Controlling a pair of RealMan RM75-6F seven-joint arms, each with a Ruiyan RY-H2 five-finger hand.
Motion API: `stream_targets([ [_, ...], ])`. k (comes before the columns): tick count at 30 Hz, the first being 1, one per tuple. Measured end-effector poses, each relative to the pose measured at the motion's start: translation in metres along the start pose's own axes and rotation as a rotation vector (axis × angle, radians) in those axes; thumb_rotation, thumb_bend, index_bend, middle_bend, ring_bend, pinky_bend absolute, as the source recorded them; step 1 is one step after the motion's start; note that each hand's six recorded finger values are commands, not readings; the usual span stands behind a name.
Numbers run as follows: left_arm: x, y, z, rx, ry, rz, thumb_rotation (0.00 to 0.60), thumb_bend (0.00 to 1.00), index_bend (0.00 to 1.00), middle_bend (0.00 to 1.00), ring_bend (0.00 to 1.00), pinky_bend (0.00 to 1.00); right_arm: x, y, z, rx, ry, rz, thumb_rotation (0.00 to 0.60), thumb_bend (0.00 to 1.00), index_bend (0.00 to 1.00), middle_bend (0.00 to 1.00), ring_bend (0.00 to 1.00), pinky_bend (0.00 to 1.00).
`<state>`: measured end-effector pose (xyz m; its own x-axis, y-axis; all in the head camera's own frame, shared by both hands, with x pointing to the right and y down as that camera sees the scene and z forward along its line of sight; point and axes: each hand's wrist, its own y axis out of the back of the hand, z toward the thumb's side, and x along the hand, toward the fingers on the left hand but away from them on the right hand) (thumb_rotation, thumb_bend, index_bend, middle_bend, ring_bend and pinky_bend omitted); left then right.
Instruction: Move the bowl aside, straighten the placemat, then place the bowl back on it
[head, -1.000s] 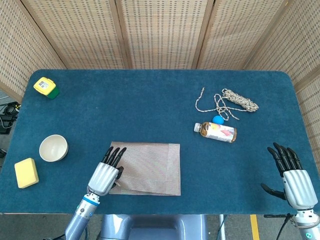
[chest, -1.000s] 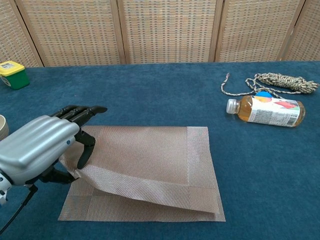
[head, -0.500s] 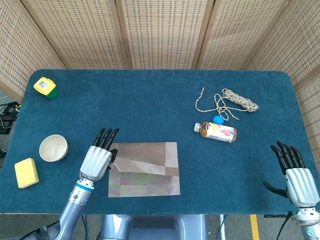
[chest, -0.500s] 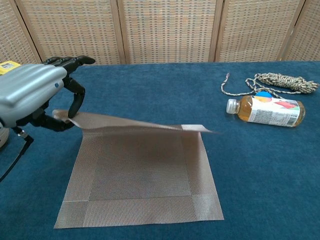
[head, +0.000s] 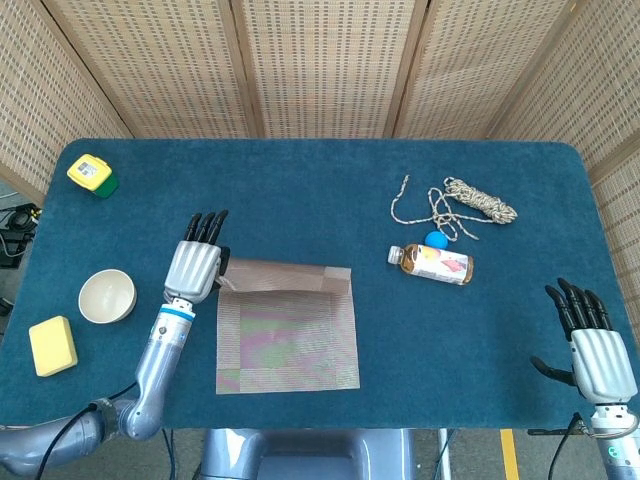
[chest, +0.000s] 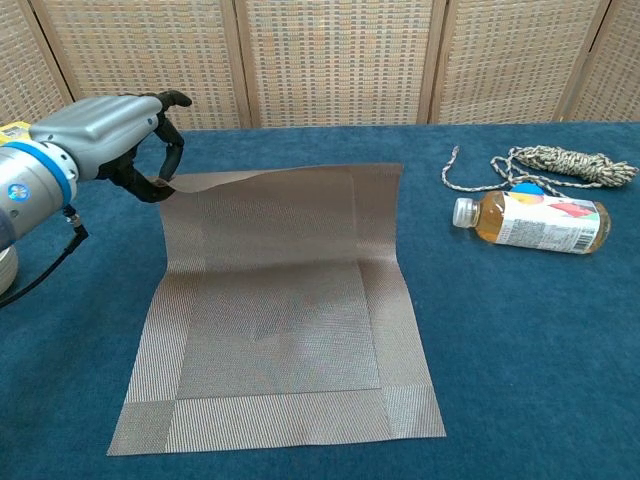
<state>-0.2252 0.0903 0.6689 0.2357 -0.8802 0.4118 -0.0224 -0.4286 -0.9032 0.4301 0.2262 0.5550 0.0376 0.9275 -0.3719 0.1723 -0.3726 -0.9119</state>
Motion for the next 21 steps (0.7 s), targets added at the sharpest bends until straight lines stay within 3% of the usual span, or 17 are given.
stream_targets([
  [7, 0.037, -0.009, -0.002, 0.001, 0.070, -0.010, 0.600, 0.44, 0.64, 0.00, 0.00, 0.00, 0.002, -0.004, -0.002, 0.036, -0.008, -0.004, 0.600, 0.13, 0.00, 0.00, 0.00, 0.00],
  [10, 0.049, -0.013, -0.002, 0.018, 0.094, -0.016, 0.600, 0.33, 0.41, 0.00, 0.00, 0.00, 0.003, -0.004, -0.003, 0.040, -0.013, -0.006, 0.600, 0.13, 0.00, 0.00, 0.00, 0.00],
  [12, 0.053, -0.016, -0.003, 0.030, 0.104, -0.021, 0.600, 0.17, 0.13, 0.00, 0.00, 0.00, 0.004, -0.003, -0.004, 0.042, -0.016, -0.007, 0.600, 0.13, 0.00, 0.00, 0.00, 0.00],
  [14, 0.057, -0.018, -0.004, 0.045, 0.113, -0.025, 0.600, 0.10, 0.02, 0.00, 0.00, 0.00, 0.005, -0.003, -0.005, 0.044, -0.020, -0.008, 0.600, 0.13, 0.00, 0.00, 0.00, 0.00],
  [21, 0.055, -0.013, -0.007, 0.016, 0.111, 0.014, 0.600, 0.07, 0.00, 0.00, 0.00, 0.00, 0.008, -0.001, -0.008, 0.043, -0.025, -0.011, 0.600, 0.13, 0.00, 0.00, 0.00, 0.00],
])
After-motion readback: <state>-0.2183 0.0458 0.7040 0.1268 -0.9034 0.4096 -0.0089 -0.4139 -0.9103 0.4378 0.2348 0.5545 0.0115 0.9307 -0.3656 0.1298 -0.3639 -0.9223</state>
